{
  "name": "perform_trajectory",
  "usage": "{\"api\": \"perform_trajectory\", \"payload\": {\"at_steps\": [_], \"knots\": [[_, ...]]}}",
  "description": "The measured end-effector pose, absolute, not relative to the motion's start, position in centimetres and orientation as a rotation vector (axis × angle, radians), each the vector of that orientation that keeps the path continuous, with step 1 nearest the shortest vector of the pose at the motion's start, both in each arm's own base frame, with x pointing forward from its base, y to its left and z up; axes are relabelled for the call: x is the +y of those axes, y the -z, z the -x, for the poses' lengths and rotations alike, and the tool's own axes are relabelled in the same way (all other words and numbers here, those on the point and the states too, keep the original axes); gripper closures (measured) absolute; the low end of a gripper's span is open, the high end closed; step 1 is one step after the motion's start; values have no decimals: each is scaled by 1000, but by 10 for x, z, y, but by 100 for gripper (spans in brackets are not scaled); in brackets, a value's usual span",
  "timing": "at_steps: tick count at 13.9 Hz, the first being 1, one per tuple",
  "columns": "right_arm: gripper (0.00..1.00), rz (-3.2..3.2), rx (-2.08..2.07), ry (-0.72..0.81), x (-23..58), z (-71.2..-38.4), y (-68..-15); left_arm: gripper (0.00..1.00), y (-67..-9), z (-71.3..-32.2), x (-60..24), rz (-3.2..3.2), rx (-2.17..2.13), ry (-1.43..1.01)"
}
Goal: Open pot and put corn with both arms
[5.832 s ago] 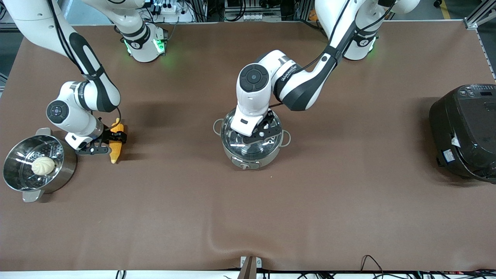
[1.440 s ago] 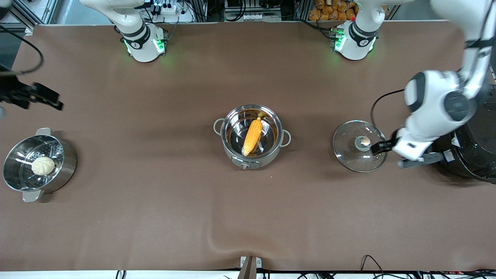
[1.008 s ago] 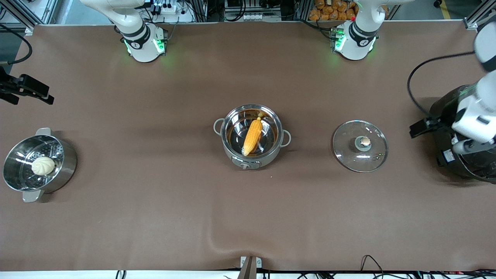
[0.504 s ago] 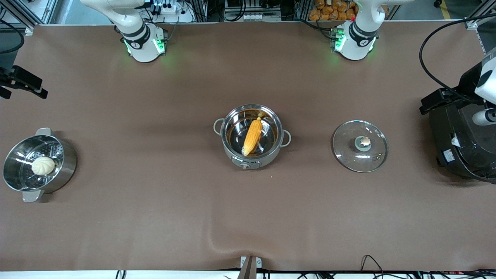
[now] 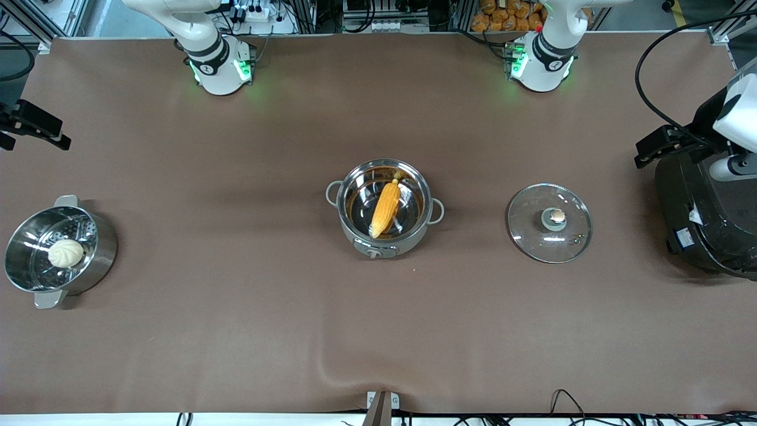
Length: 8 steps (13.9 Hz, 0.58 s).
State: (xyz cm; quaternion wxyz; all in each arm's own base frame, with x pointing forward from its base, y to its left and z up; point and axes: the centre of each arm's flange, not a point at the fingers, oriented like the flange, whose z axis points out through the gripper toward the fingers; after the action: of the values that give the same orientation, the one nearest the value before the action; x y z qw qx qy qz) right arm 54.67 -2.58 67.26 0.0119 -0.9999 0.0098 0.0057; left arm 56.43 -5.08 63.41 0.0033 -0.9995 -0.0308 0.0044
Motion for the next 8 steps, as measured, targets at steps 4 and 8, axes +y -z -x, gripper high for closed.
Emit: {"api": "perform_trajectory", "payload": {"at_steps": [4,8], "knots": [[0,3117,45,-20,-31,-547,-672,0,-630,-565,-43,3132,-101,-29],[0,3117,50,-26,-33,-549,-669,0,-628,-565,-38,3131,-115,-35]]}}
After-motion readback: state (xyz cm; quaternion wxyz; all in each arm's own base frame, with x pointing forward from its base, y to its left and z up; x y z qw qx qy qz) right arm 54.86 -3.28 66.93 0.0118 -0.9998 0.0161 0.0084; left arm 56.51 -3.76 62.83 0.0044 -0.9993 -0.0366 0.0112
